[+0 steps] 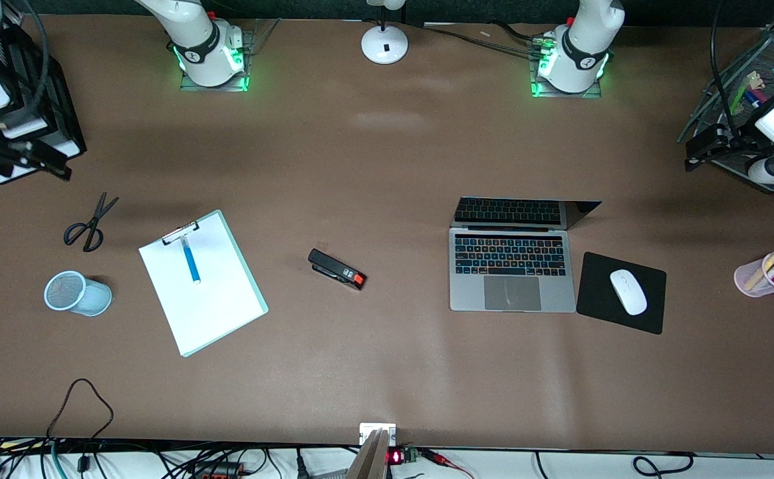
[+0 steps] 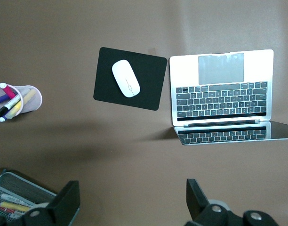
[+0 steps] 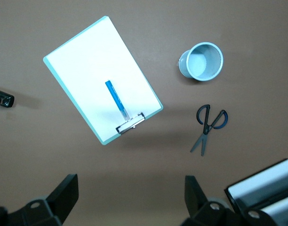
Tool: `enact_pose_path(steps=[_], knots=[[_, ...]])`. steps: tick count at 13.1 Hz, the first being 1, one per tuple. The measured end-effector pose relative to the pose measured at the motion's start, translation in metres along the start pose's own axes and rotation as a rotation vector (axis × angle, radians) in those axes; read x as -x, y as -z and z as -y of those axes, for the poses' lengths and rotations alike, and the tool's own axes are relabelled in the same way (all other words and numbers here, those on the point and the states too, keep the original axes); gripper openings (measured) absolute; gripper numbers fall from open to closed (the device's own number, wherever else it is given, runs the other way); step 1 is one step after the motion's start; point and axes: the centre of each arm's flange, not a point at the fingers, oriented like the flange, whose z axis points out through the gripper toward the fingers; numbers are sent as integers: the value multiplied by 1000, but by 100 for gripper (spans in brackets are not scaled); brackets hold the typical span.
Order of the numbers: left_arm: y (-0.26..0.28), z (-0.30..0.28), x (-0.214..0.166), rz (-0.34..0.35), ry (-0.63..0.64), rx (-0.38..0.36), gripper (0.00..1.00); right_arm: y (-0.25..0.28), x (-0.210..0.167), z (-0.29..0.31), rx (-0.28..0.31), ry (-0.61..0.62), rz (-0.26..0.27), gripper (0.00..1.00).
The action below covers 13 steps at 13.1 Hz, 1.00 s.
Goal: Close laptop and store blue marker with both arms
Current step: 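Move the right gripper toward the blue marker on the clipboard, then lower the right gripper around the blue marker on the clipboard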
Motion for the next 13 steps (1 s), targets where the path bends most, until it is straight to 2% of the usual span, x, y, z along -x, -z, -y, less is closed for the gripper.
enact_pose_path(steps=[6, 10, 13], knots=[[2, 0, 0, -5, 0, 0, 100, -72, -38, 27, 19, 36, 68, 100], [4, 0, 0, -8, -1, -1, 100, -122, -69, 44, 29, 60, 36, 100], [4, -1, 0, -9, -3, -1, 100, -163, -83, 71, 41, 117, 46, 100]])
